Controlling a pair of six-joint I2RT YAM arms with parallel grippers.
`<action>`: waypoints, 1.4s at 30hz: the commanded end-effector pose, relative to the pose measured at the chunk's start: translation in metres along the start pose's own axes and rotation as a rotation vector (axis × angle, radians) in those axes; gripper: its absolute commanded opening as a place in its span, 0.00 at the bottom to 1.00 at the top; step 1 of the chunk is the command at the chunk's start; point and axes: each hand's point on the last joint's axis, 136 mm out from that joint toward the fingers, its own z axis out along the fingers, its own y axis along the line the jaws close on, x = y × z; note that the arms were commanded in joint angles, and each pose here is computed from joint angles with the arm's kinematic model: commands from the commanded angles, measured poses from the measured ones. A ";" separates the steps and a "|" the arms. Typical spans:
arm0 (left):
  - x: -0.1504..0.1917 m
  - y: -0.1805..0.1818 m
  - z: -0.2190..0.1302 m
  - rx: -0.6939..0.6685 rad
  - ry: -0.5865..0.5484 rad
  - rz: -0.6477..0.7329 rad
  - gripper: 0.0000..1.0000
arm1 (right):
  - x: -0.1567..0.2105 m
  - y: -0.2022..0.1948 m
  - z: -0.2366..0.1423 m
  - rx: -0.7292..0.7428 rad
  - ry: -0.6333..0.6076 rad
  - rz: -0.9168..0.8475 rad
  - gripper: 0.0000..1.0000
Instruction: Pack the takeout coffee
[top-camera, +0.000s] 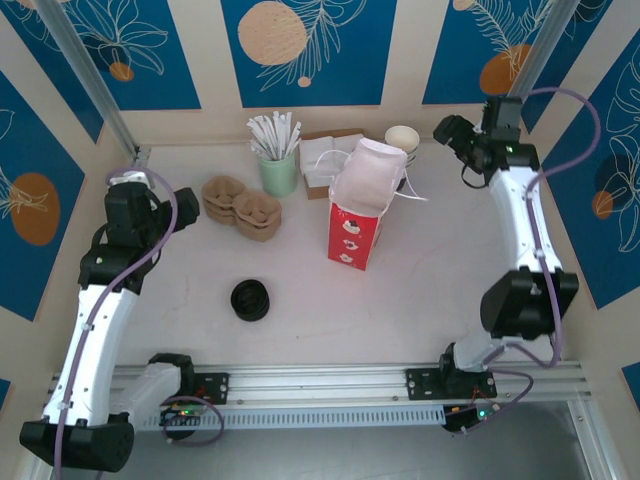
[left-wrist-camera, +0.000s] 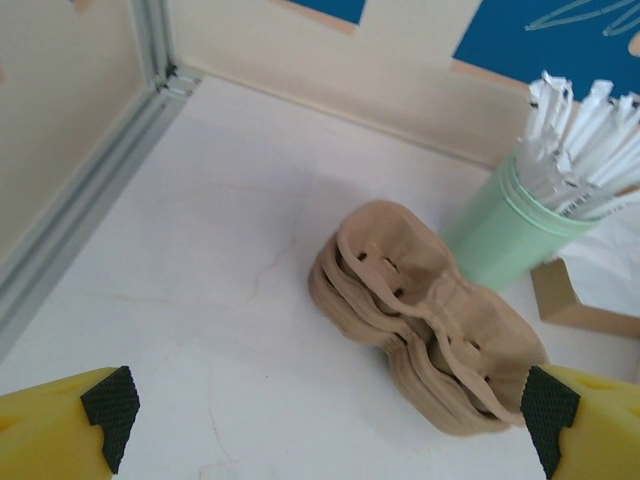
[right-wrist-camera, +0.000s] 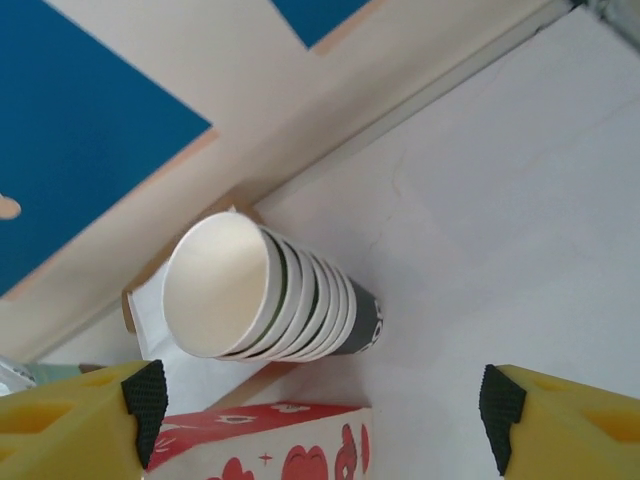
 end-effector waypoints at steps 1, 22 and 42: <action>0.004 -0.014 -0.008 0.076 0.058 -0.001 0.99 | 0.019 0.011 0.015 0.030 0.136 0.011 0.76; 0.006 -0.021 -0.025 0.123 0.092 -0.030 0.99 | 0.025 0.037 0.088 0.148 0.187 -0.085 0.46; 0.005 -0.016 -0.039 0.116 0.063 -0.024 0.99 | 0.037 0.031 0.108 0.179 0.213 -0.102 0.35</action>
